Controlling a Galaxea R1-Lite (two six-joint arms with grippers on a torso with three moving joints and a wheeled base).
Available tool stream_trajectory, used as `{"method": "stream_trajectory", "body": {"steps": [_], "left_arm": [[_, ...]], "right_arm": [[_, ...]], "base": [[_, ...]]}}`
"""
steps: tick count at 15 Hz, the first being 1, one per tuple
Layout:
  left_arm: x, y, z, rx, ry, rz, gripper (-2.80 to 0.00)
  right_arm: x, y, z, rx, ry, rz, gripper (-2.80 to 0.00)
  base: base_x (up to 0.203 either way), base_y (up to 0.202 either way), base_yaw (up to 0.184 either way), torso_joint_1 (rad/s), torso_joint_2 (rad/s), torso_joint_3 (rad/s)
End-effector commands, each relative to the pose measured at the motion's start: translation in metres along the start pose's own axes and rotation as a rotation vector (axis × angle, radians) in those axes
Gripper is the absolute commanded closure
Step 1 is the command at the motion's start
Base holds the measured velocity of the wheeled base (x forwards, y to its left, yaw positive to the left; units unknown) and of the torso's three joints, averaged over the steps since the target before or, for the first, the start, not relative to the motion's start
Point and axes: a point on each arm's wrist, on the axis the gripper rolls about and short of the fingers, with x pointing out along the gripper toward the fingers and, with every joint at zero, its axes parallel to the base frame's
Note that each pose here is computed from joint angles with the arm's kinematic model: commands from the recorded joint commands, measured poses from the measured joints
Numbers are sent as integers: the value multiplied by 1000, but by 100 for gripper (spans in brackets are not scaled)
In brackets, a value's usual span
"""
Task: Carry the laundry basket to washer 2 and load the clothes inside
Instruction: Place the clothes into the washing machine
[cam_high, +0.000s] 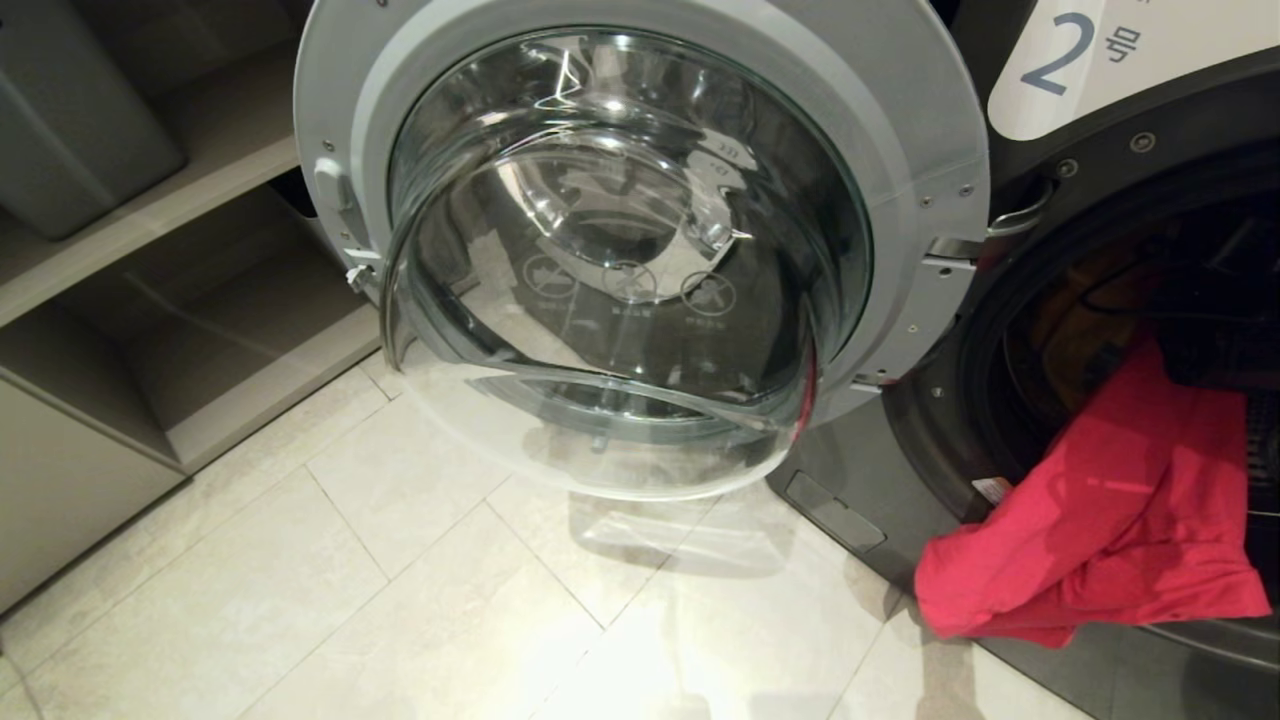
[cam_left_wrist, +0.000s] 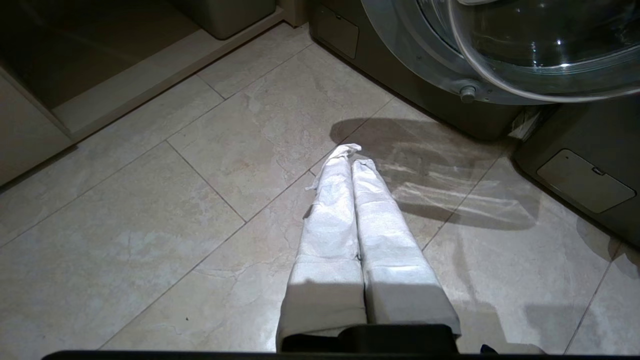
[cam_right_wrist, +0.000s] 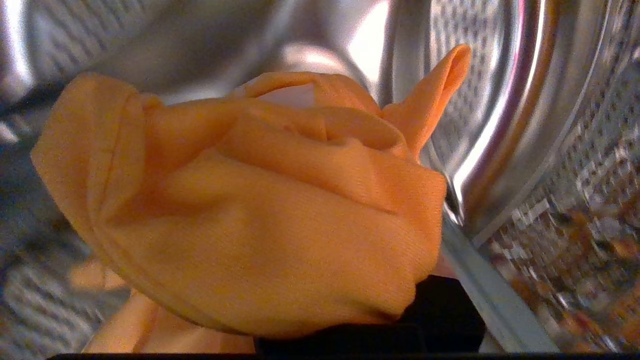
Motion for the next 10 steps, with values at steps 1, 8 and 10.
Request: {"method": "stream_trajectory", "body": {"steps": [1, 8, 10], "left_arm": [[2, 0, -11, 0, 39, 2, 0], [2, 0, -11, 0, 41, 2, 0], [2, 0, -11, 0, 39, 2, 0]], "right_arm": [[0, -2, 1, -16, 43, -8, 0], [-2, -1, -8, -47, 106, -6, -280], [-4, -2, -16, -66, 132, -3, -280]], "base": [[0, 0, 0, 0, 0, 0], [0, 0, 0, 0, 0, 0], [0, 0, 0, 0, 0, 0]]}}
